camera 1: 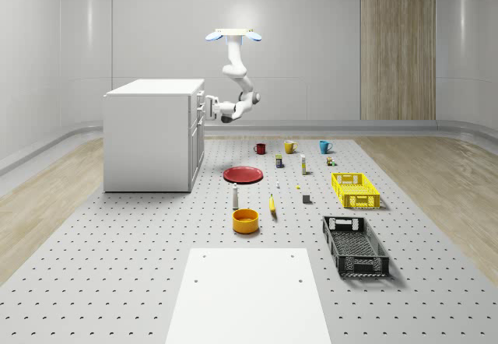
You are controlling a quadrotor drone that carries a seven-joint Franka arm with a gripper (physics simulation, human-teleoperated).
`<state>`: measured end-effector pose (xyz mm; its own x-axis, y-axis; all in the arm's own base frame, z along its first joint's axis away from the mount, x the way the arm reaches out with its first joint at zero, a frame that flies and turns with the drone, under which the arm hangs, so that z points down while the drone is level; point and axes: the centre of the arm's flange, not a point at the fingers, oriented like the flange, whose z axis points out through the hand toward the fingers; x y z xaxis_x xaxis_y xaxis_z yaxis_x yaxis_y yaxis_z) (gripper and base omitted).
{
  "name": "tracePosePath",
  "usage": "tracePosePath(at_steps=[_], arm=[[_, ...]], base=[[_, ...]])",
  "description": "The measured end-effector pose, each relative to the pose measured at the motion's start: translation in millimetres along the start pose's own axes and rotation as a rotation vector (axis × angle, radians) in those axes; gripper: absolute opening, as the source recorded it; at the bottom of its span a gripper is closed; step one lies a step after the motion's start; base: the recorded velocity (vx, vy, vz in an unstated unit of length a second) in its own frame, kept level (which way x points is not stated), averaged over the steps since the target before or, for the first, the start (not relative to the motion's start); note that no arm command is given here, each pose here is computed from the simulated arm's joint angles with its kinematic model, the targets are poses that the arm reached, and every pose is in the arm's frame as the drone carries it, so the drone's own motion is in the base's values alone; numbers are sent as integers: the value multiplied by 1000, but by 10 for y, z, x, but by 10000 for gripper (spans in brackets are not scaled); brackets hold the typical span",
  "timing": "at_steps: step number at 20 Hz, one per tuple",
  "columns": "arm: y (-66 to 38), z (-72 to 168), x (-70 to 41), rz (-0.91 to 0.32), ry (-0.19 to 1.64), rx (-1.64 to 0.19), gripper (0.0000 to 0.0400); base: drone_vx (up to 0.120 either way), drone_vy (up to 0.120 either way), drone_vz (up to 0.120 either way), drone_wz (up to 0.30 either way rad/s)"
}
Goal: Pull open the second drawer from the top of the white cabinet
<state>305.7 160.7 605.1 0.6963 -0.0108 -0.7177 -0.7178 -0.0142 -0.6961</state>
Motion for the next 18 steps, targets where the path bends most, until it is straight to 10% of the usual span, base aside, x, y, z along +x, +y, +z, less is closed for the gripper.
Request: tracePosePath(at_steps=[18], arm=[[1,-208,-6,-19,4,-4,166]], base=[[0,0,0,0]])
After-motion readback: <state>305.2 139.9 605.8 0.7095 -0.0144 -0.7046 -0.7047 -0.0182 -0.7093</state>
